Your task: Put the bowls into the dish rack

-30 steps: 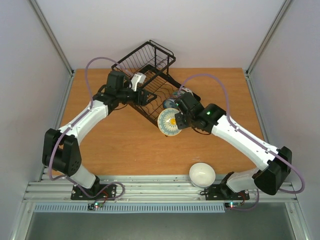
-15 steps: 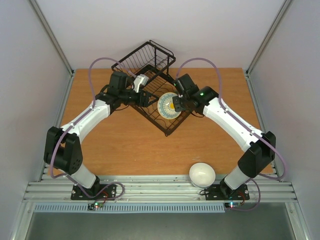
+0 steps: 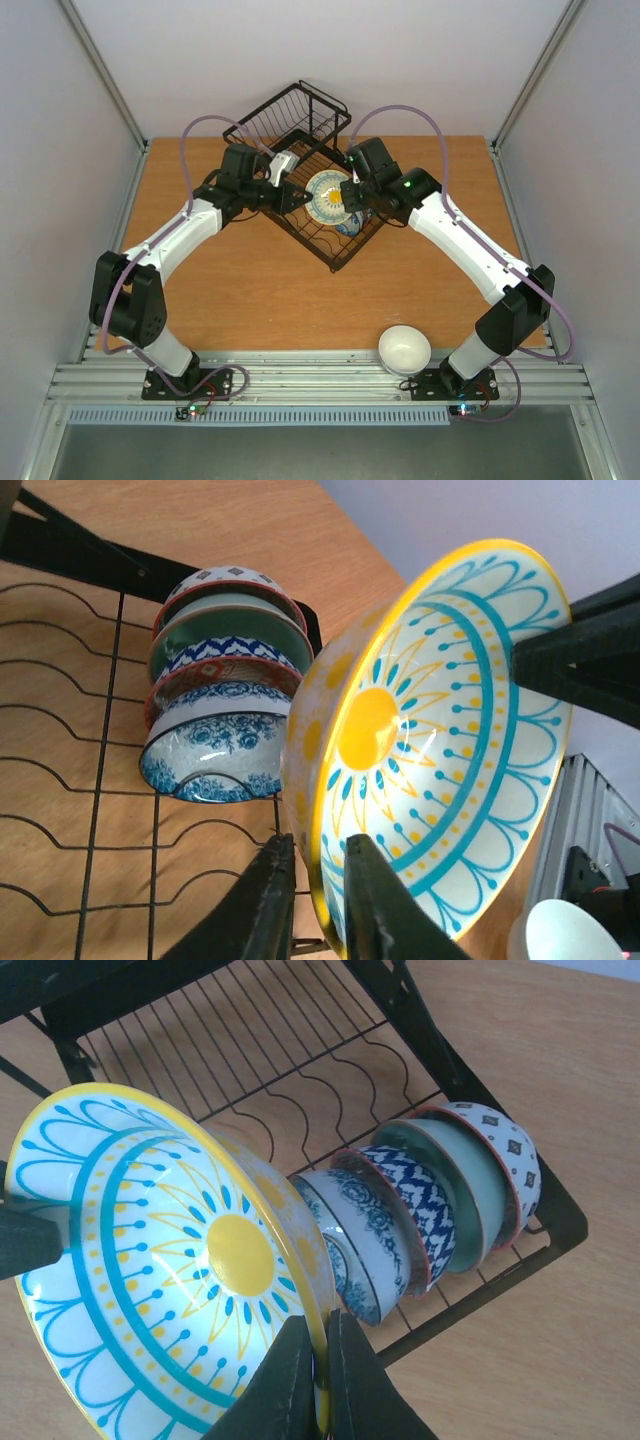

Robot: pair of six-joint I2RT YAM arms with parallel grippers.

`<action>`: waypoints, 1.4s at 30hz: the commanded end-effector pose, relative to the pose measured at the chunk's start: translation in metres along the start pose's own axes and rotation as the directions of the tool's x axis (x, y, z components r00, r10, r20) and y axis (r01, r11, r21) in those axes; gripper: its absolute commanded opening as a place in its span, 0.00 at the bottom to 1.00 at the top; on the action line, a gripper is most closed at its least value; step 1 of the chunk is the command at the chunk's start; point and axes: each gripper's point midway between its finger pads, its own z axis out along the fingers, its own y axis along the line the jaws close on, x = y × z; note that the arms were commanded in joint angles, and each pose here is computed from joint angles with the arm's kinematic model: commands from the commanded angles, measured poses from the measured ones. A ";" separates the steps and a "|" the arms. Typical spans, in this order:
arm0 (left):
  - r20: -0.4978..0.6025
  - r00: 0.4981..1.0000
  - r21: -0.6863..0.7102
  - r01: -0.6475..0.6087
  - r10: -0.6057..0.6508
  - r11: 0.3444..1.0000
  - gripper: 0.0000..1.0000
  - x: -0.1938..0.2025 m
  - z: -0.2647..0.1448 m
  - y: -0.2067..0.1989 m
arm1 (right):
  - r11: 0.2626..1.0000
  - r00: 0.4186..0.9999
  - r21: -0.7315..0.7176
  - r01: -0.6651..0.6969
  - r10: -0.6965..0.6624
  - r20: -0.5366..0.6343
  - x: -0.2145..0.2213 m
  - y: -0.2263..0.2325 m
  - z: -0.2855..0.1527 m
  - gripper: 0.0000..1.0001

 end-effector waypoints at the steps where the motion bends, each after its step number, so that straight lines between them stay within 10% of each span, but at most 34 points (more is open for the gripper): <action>1: 0.021 0.999 0.004 -0.030 0.030 1.000 0.21 -0.013 0.000 -0.003 | 0.997 0.995 -0.070 -0.015 0.022 0.098 -0.030 0.011 -0.015 0.01; 6: 0.012 1.000 0.008 -0.022 0.022 1.000 0.29 -0.011 0.003 -0.003 | 0.993 0.994 -0.119 -0.014 0.027 0.107 -0.031 0.019 -0.017 0.01; 12: 0.019 0.999 0.010 -0.042 0.041 0.999 0.01 -0.012 0.001 -0.005 | 0.993 0.995 -0.114 -0.012 0.023 0.099 -0.027 0.018 -0.016 0.03; 17: 0.028 0.998 0.008 -0.056 0.055 0.998 0.01 -0.011 -0.001 -0.005 | 0.989 0.993 -0.134 -0.060 0.073 0.094 -0.018 0.009 -0.016 0.51; 22: 0.025 0.998 0.047 -0.052 0.051 0.998 0.01 -0.010 0.000 -0.011 | 0.945 0.980 -0.285 -0.162 0.188 0.069 -0.010 0.009 -0.017 0.64; 42: 0.050 0.996 0.400 0.052 -0.078 0.915 0.00 -0.021 -0.016 -0.035 | 0.806 0.974 -0.555 -0.206 0.224 -0.036 0.016 0.048 -0.023 0.67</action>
